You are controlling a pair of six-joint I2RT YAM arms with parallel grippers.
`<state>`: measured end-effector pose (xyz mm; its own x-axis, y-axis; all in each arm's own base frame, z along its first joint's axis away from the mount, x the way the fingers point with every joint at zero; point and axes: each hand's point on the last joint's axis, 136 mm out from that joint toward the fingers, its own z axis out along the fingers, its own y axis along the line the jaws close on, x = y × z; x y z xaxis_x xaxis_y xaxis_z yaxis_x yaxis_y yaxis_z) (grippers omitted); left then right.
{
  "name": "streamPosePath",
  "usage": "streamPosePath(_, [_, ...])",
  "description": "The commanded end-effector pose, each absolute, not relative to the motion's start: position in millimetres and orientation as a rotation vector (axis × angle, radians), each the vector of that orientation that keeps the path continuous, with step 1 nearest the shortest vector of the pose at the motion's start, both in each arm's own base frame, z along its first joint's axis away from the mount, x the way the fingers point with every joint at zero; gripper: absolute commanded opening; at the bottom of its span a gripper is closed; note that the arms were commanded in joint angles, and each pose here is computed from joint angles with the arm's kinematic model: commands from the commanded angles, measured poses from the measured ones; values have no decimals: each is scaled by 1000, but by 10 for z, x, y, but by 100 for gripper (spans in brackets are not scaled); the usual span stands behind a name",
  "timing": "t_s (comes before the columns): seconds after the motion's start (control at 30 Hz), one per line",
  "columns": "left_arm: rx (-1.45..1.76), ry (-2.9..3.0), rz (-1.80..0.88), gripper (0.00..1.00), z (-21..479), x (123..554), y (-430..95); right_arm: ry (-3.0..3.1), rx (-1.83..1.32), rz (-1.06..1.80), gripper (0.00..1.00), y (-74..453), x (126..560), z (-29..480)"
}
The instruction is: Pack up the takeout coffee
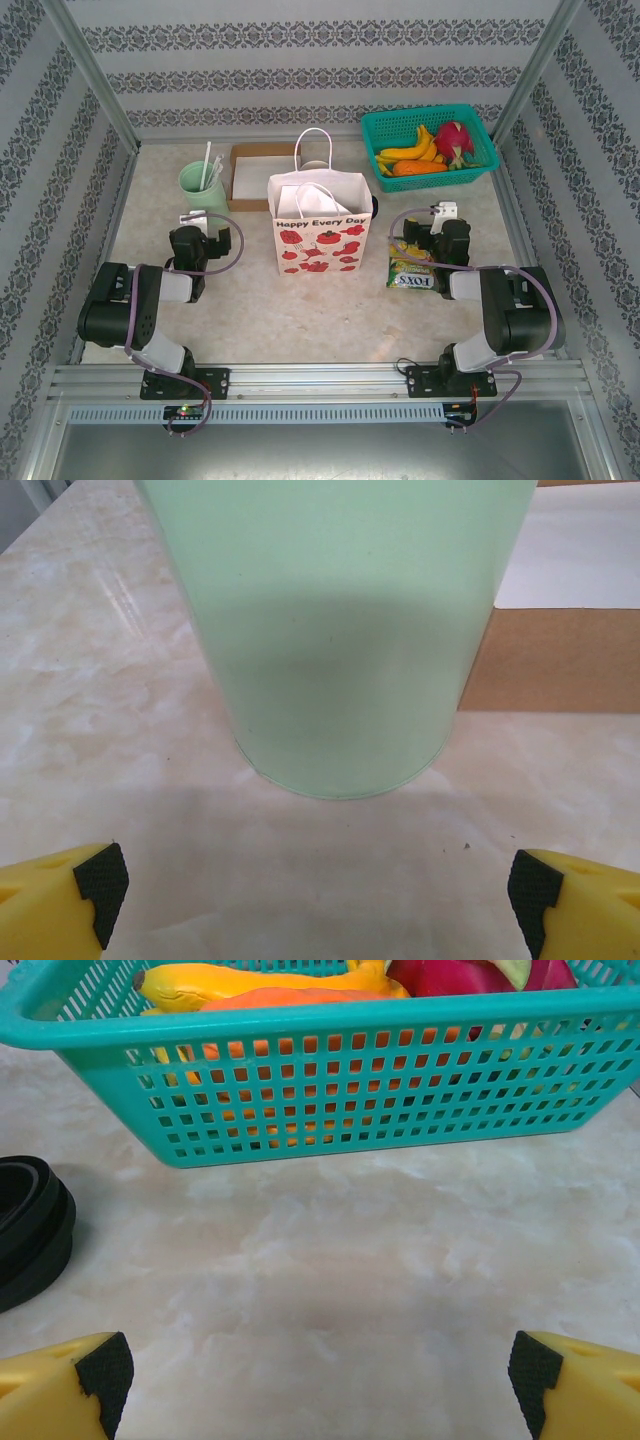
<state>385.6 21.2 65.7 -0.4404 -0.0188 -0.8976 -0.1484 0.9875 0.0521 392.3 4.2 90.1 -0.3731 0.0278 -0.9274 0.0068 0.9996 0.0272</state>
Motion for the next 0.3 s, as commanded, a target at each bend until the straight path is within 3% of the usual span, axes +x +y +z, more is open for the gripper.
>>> streamPosePath(0.0, [-140,1948,145,99,847,3950,255,1894,31,7,98,3,3980,1048])
streamPosePath(0.27, [-136,1950,142,99,845,3955,249,1892,29,8,98,10,3980,1057])
